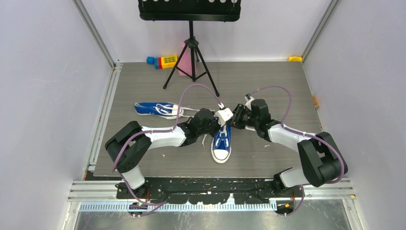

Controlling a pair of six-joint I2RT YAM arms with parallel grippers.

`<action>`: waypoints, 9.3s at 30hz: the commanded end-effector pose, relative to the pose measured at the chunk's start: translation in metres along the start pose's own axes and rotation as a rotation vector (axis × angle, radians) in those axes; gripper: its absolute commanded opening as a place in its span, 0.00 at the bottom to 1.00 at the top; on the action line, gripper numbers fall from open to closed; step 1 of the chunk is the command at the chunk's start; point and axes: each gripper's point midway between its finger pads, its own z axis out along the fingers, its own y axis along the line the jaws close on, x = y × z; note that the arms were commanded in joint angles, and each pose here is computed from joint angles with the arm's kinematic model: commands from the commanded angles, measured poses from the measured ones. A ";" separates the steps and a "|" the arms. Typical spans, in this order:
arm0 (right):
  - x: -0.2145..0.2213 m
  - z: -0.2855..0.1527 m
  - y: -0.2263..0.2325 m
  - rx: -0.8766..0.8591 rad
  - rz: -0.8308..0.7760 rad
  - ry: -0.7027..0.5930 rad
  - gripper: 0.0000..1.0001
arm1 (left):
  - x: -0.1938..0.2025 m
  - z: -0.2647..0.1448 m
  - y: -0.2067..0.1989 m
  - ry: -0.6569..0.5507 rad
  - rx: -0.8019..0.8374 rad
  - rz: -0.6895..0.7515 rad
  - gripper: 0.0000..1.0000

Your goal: Tie the shoes

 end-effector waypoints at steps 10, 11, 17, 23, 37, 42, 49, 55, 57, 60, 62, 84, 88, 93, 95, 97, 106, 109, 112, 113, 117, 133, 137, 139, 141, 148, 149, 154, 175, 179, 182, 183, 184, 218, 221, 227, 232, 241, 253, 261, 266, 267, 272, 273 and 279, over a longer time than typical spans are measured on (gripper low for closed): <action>0.004 -0.003 0.002 -0.005 -0.008 0.006 0.36 | -0.026 0.002 0.013 -0.041 -0.047 -0.026 0.05; 0.003 -0.005 0.003 -0.004 -0.011 0.002 0.36 | -0.025 0.002 0.012 -0.039 -0.046 -0.025 0.04; 0.006 -0.012 0.006 -0.014 -0.015 -0.003 0.39 | -0.023 0.004 0.011 -0.035 -0.041 -0.025 0.01; 0.007 -0.017 0.006 -0.013 -0.018 -0.017 0.44 | -0.024 0.004 0.011 -0.040 -0.041 -0.029 0.01; 0.009 -0.013 0.009 -0.043 -0.019 0.010 0.26 | -0.027 0.004 0.010 -0.051 -0.031 -0.029 0.02; 0.008 -0.013 0.011 -0.045 -0.020 0.007 0.13 | -0.029 0.003 0.011 -0.053 -0.039 -0.026 0.05; 0.006 -0.014 0.009 -0.027 -0.029 -0.001 0.00 | -0.027 -0.003 0.013 -0.038 -0.047 -0.011 0.19; 0.005 -0.015 0.007 -0.008 -0.064 0.009 0.00 | -0.025 -0.018 0.017 -0.028 -0.054 -0.010 0.28; 0.006 -0.015 0.007 -0.006 -0.075 0.014 0.00 | -0.025 -0.023 0.017 -0.024 -0.052 -0.017 0.31; 0.005 -0.015 0.009 -0.011 -0.093 0.019 0.00 | -0.029 -0.032 0.016 -0.025 -0.041 -0.021 0.36; 0.004 -0.015 0.011 -0.017 -0.103 0.019 0.00 | -0.031 -0.037 0.013 -0.028 -0.027 -0.024 0.40; 0.006 -0.012 0.014 -0.028 -0.116 0.063 0.00 | 0.004 -0.028 0.027 -0.045 0.342 -0.197 0.42; 0.005 -0.010 0.015 -0.031 -0.113 0.065 0.00 | 0.010 -0.023 0.020 -0.038 0.392 -0.200 0.41; 0.004 -0.009 0.017 -0.039 -0.115 0.069 0.00 | 0.015 -0.017 0.024 -0.026 0.372 -0.187 0.40; 0.004 -0.008 0.017 -0.039 -0.114 0.072 0.00 | 0.016 -0.015 0.025 -0.018 0.377 -0.181 0.37; 0.004 -0.008 0.017 -0.040 -0.115 0.073 0.00 | 0.017 -0.013 0.024 -0.011 0.384 -0.186 0.31; 0.002 -0.006 0.017 -0.041 -0.114 0.060 0.20 | 0.011 -0.009 0.022 -0.034 0.397 -0.200 0.00; 0.001 -0.006 0.018 -0.044 -0.112 0.054 0.28 | 0.008 -0.011 0.022 -0.039 0.394 -0.197 0.00; 0.000 -0.004 0.017 -0.043 -0.109 0.051 0.32 | 0.007 -0.011 0.022 -0.043 0.396 -0.199 0.00; 0.000 -0.004 0.017 -0.042 -0.109 0.050 0.33 | 0.007 -0.010 0.021 -0.043 0.397 -0.200 0.00; 0.000 -0.002 0.017 -0.047 -0.106 0.051 0.38 | 0.004 -0.010 0.022 -0.050 0.397 -0.204 0.00; -0.003 0.000 0.021 -0.059 -0.109 0.052 0.40 | -0.010 -0.011 0.018 -0.038 0.404 -0.175 0.00; -0.004 0.001 0.021 -0.060 -0.110 0.051 0.40 | -0.012 -0.010 0.018 -0.032 0.399 -0.166 0.00; -0.005 0.001 0.022 -0.060 -0.110 0.051 0.38 | -0.014 -0.010 0.019 -0.031 0.395 -0.163 0.00; -0.004 0.002 0.021 -0.060 -0.109 0.053 0.34 | -0.014 -0.010 0.019 -0.026 0.397 -0.159 0.00; -0.004 0.002 0.020 -0.057 -0.106 0.054 0.16 | -0.014 -0.010 0.022 -0.016 0.385 -0.157 0.00; -0.004 0.002 0.019 -0.054 -0.106 0.052 0.12 | -0.014 -0.010 0.023 -0.014 0.377 -0.156 0.00; -0.006 -0.001 0.021 -0.048 -0.118 0.047 0.00 | -0.014 -0.017 0.028 -0.006 0.340 -0.148 0.12; 0.000 -0.017 0.035 -0.123 -0.311 0.039 0.00 | -0.076 -0.035 0.075 0.162 0.224 -0.818 0.71; 0.003 -0.017 0.036 -0.126 -0.326 0.046 0.00 | -0.075 -0.024 0.059 0.259 0.262 -0.867 0.67; 0.004 -0.016 0.036 -0.126 -0.327 0.049 0.00 | -0.070 -0.021 0.050 0.341 0.290 -0.916 0.63; 0.004 -0.015 0.035 -0.124 -0.327 0.052 0.00 | -0.072 -0.019 0.046 0.350 0.310 -0.927 0.61; 0.004 -0.015 0.035 -0.125 -0.327 0.053 0.00 | -0.072 -0.017 0.044 0.359 0.317 -0.937 0.60; 0.009 -0.016 0.027 -0.078 -0.305 0.068 0.00 | -0.055 0.004 0.005 0.484 0.500 -1.038 0.00; 0.009 -0.017 0.026 -0.070 -0.303 0.066 0.00 | -0.061 0.000 0.025 0.384 0.459 -1.083 0.01; 0.009 -0.017 0.024 -0.062 -0.298 0.065 0.00 | -0.056 -0.010 0.052 0.258 0.382 -1.143 0.14; 0.011 -0.017 0.021 -0.050 -0.292 0.069 0.00 | -0.051 -0.016 0.063 0.202 0.364 -1.177 0.16; 0.011 -0.018 0.021 -0.044 -0.290 0.071 0.00 | -0.045 -0.020 0.070 0.197 0.335 -1.183 0.33; 0.011 -0.017 0.023 -0.051 -0.288 0.076 0.00 | -0.048 0.010 0.063 0.255 0.312 -1.169 0.53; 0.011 -0.016 0.023 -0.053 -0.284 0.080 0.00 | -0.036 0.021 0.056 0.313 0.289 -1.165 0.50; 0.011 -0.016 0.022 -0.052 -0.284 0.081 0.00 | -0.032 0.022 0.050 0.339 0.301 -1.160 0.38; 0.011 -0.015 0.022 -0.052 -0.283 0.081 0.00 | -0.031 0.022 0.048 0.347 0.305 -1.160 0.33; 0.011 -0.015 0.022 -0.050 -0.281 0.079 0.00 | -0.023 0.015 0.044 0.392 0.299 -1.140 0.09; 0.011 -0.015 0.022 -0.049 -0.281 0.079 0.00 | -0.023 0.013 0.044 0.393 0.296 -1.135 0.04; 0.009 -0.015 0.021 -0.033 -0.272 0.075 0.00 | -0.030 -0.003 0.054 0.349 0.251 -1.102 0.00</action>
